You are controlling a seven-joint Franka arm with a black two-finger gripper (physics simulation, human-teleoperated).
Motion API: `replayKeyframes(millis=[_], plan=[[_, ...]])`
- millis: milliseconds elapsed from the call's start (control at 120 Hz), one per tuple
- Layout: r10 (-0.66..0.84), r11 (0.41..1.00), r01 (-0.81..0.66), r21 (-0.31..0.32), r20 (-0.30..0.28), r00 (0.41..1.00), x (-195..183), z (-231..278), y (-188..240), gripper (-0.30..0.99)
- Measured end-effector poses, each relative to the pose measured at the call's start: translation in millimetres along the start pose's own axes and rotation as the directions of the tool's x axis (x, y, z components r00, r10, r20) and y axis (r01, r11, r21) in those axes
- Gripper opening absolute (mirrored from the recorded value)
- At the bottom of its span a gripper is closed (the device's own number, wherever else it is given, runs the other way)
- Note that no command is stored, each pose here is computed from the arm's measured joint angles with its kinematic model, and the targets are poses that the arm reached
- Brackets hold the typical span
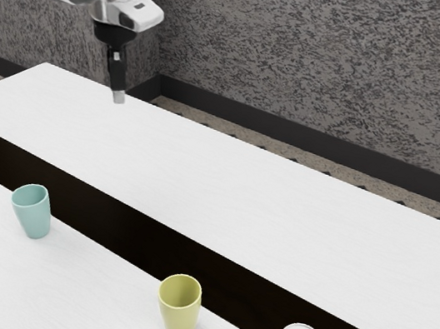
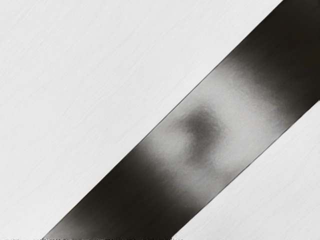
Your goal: Place the left cup onto the right cup
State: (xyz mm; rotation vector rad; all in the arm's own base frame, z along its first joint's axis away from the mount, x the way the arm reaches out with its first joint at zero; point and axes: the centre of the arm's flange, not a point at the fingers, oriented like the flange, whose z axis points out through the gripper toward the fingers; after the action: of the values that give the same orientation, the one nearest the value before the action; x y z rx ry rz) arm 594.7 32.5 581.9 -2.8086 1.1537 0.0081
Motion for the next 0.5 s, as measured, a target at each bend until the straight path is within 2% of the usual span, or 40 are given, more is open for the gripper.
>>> replayKeyframes(millis=[108,325,500], plan=[[0.000,0.999,0.001,-0.035,0.023,1.000,-7,14,1,0.69],[-0.061,0.989,0.074,-0.129,0.106,0.993,-64,106,-12,0.69],[-0.068,0.988,0.088,-0.126,0.150,0.986,-85,153,-21,0.69]])
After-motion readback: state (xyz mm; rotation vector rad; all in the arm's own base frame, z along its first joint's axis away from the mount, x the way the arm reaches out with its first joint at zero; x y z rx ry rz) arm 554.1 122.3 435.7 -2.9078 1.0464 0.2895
